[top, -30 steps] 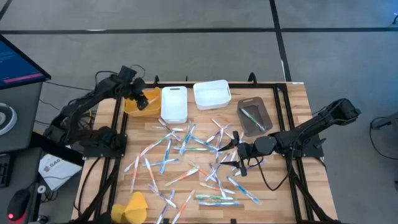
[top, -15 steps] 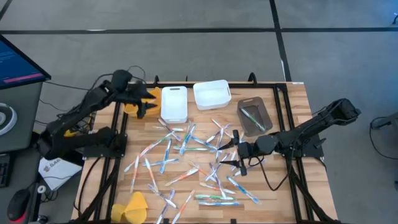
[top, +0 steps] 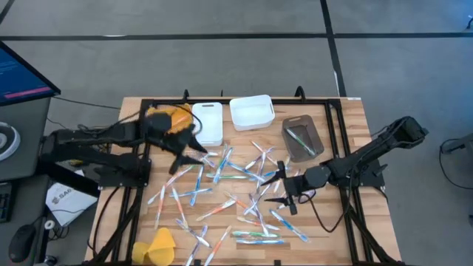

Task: Pick & Place Toothbrushes
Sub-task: Put the blue toothbrush into the right white bin

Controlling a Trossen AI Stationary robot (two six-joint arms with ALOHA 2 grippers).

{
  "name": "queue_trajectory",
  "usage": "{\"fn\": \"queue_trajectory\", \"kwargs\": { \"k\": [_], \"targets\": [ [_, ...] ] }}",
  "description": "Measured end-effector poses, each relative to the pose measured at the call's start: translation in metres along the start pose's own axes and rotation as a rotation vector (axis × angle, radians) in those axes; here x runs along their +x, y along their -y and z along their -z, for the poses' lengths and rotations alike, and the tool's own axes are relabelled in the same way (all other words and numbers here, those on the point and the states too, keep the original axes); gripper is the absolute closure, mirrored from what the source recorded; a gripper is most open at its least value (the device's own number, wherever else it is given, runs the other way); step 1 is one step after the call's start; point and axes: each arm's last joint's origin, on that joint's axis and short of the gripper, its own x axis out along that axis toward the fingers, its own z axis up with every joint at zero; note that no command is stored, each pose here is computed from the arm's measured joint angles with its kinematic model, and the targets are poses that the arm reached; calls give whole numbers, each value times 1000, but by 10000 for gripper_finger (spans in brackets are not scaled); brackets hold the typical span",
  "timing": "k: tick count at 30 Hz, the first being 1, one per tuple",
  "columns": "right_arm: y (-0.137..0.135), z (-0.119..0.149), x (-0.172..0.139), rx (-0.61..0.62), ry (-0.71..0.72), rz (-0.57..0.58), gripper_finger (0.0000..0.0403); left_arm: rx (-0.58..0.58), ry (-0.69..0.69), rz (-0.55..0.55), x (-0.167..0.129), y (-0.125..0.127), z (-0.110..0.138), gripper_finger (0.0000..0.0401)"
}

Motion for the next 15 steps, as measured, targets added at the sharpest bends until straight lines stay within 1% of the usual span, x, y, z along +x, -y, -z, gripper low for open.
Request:
{"fn": "queue_trajectory", "kwargs": {
  "k": [3,5,8,11,15],
  "targets": [
    [2,0,0,-87,3,8,163,62,41,13,19,24,-5,209],
    [4,0,1,-126,1,14,163,91,56,-2,31,37,-5,209],
    [6,1,1,-130,-7,24,163,117,54,-56,49,52,-2,211],
    [9,2,2,-128,-15,35,163,132,20,-94,67,62,6,214],
    [12,6,2,-126,-52,39,163,106,-59,-76,93,70,22,215]
  ]
}}
